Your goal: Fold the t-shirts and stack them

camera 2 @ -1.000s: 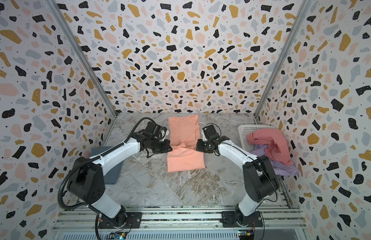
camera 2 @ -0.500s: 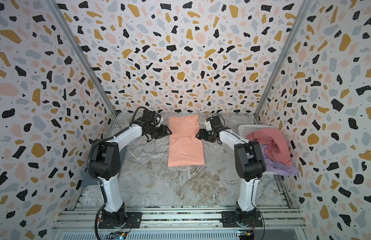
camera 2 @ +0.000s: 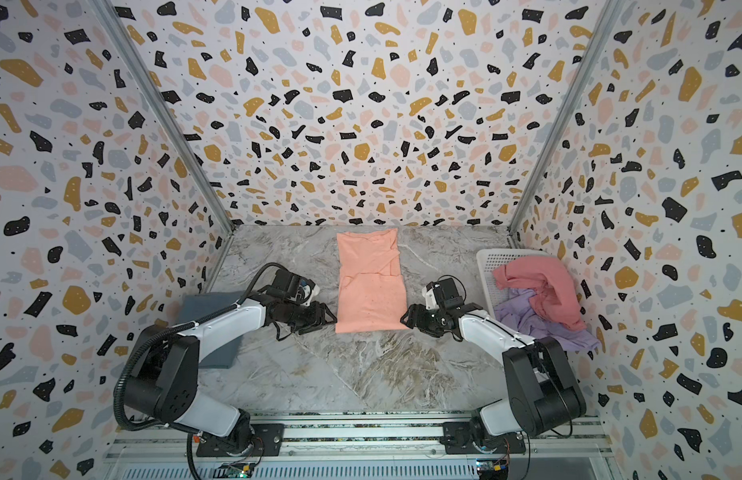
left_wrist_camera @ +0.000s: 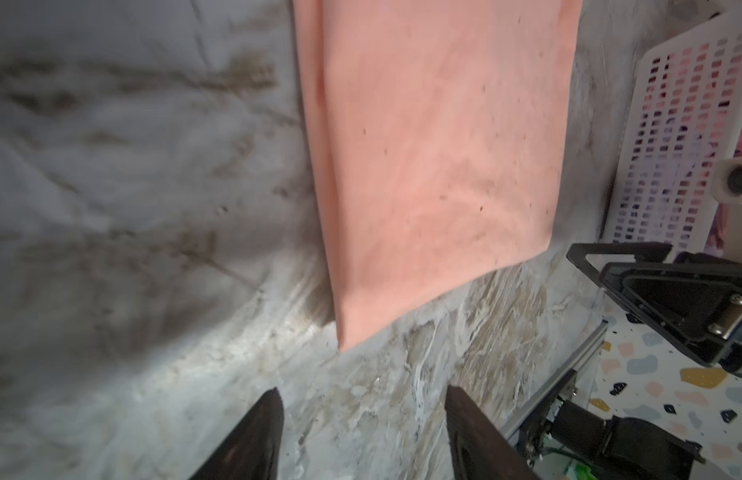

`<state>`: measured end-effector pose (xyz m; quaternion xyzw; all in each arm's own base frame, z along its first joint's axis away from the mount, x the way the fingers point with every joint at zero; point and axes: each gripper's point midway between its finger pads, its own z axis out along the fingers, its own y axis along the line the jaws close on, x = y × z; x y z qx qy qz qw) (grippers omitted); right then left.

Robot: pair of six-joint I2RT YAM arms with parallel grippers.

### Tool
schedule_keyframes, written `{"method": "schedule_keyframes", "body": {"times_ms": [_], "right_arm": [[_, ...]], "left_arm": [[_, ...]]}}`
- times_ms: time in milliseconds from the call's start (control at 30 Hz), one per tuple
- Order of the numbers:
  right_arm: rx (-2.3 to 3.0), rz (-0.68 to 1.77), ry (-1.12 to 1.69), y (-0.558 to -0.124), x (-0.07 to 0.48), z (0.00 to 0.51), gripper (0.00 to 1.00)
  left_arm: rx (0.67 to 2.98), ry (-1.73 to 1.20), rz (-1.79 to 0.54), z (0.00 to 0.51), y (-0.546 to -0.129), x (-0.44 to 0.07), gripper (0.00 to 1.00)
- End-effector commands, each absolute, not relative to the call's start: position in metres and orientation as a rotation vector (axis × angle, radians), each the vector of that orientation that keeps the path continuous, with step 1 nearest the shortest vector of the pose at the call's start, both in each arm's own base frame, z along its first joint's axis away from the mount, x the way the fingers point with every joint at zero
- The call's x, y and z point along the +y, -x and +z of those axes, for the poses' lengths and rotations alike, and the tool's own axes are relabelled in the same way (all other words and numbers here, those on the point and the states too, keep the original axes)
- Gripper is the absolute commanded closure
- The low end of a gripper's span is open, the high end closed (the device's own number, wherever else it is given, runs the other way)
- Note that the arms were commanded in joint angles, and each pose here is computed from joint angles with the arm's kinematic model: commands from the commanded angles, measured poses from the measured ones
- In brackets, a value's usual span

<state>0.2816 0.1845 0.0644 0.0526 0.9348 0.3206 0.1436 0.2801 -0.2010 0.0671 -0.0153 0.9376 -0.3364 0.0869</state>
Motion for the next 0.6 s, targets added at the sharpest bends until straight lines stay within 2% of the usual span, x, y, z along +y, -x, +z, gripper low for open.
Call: {"method": "schedule_keyframes", "body": {"times_ms": [0,167,300,333,400,467,533,567], "right_arm": [[2.65,1.029,-0.215,-0.281,0.193,0.064,0.3],[2.634,1.091,-0.259,-0.291,0.204,0.049,0.32],[2.644,1.085,-0.267,-0.302,0.211,0.038,0.37],[2.64,1.084,-0.272,-0.305,0.212,0.037,0.41],[2.636,1.1,-0.272,-0.309,0.216,0.036,0.52],[2.64,1.09,-0.267,-0.312,0.218,0.033,0.73],[2.646,1.081,-0.239,-0.312,0.221,0.035,0.87],[2.658,1.067,-0.214,-0.309,0.223,0.037,0.92]], "left_arm": [[2.708,0.083,-1.156,0.075,-0.282,-0.221,0.4],[2.722,0.173,-1.169,0.057,-0.284,-0.226,0.43],[2.721,0.237,-1.131,0.042,-0.294,-0.227,0.51],[2.733,0.251,-1.117,0.037,-0.297,-0.226,0.56],[2.74,0.276,-1.144,0.031,-0.298,-0.23,0.76],[2.738,0.299,-1.144,0.026,-0.298,-0.229,0.91],[2.752,0.296,-1.125,0.023,-0.293,-0.226,1.0],[2.761,0.292,-1.115,0.022,-0.288,-0.223,1.0]]}}
